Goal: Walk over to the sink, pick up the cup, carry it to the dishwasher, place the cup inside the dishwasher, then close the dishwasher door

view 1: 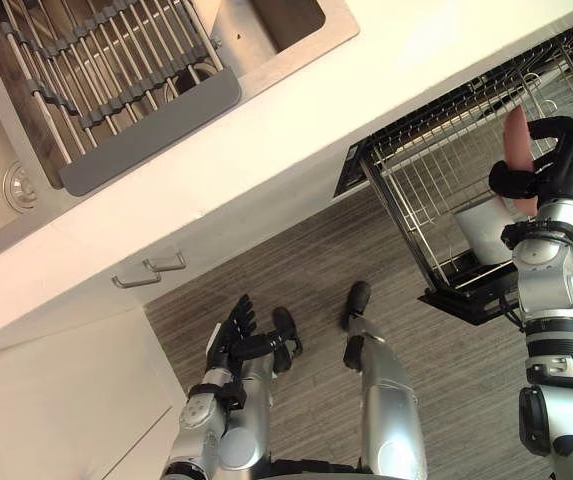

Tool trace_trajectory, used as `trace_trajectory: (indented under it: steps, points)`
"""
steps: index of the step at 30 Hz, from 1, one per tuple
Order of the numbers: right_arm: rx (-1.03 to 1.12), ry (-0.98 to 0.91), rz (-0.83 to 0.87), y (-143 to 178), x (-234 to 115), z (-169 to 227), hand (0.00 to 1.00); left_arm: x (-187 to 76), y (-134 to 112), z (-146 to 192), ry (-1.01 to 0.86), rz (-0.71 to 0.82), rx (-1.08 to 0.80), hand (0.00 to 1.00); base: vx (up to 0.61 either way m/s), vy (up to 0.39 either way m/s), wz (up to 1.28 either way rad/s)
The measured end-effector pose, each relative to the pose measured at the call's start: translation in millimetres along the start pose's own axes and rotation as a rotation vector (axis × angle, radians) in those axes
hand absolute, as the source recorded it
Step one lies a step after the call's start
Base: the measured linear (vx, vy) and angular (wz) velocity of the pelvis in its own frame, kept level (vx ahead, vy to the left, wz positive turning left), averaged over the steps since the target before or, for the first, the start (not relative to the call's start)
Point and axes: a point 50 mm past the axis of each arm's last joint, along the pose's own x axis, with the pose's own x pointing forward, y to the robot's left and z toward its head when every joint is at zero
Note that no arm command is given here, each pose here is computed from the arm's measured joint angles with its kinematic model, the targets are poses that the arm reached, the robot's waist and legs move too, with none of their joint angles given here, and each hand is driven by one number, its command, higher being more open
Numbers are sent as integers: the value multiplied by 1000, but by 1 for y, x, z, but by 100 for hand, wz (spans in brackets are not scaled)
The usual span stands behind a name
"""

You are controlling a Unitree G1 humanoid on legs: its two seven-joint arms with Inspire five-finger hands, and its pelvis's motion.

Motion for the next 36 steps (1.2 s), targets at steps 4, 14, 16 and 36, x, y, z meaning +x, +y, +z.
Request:
trace_trajectory:
  steps: [4, 14, 16, 36]
  points:
    - [54, 24, -23, -1, 0, -2, 100, 2, -2, 4, -15, -9, 0, 100, 52, -24, 2]
    - [244, -146, -204, -31, -23, 29, 100, 1, -13, -2, -4, -21, -32, 100, 56, -16, -1]
    - [297, -164, -212, -31, -38, 31, 100, 2, -14, -2, -4, -15, -36, 100, 66, -8, -3]
    - [657, 351, -257, -6, -180, -51, 100, -23, -10, -44, 138, 97, -56, 100, 63, -11, -11]
